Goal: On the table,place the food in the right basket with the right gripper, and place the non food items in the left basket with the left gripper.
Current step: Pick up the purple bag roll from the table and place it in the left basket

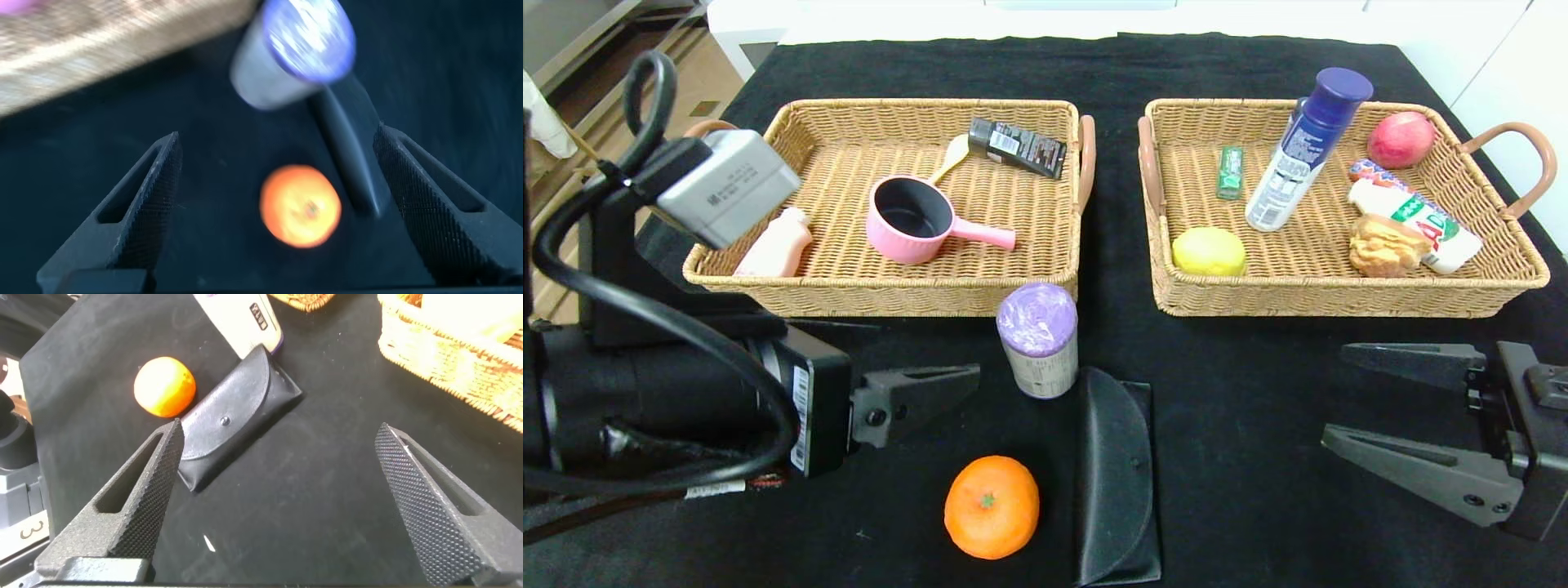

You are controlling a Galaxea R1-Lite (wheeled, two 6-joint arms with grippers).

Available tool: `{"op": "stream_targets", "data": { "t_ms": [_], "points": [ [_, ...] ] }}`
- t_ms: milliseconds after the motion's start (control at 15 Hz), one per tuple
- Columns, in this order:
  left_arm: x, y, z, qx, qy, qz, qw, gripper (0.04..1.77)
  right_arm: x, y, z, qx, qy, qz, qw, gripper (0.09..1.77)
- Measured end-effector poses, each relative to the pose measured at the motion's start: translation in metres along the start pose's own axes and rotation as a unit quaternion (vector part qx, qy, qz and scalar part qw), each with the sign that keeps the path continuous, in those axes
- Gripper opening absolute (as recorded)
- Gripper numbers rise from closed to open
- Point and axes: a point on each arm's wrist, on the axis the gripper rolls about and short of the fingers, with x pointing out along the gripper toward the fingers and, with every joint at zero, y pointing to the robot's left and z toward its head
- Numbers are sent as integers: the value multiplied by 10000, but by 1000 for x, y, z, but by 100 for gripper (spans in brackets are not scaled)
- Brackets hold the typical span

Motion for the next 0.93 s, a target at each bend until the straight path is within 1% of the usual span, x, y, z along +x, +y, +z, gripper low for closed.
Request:
{"op": "stream_targets", "data": {
  "t_ms": [67, 200, 333, 400, 467, 600, 733, 933],
  "points": [
    [3, -3, -4, 74, 85, -58, 9999, 170, -1, -1, 1, 6, -4, -35, 10000, 171],
    [11, -10, -10, 221, 246, -44, 9994, 170, -1, -2, 2, -1, -26, -61, 10000, 171],
    [23, -16, -13, 361, 362, 144, 9986, 170, -1, -3, 3, -11, -44, -90, 9999, 171],
    [30, -19, -13, 403, 348, 233, 9983, 170, -2, -4, 3, -6, -43, -119, 9999, 171],
    [37, -22, -13, 423, 298, 248, 9984, 170, -2, -5, 4, -12, -57, -148, 9999, 171],
    [49, -30, -9, 438, 173, 197, 9987, 171, -4, -7, 5, -17, -74, -199, 9998, 171],
    [56, -36, -7, 488, 184, 136, 9985, 171, -4, -7, 6, -21, -86, -231, 9997, 171],
    [68, -42, -2, 582, 183, 438, 9972, 171, -5, -8, 6, -26, -93, -236, 9997, 171]
  ]
}}
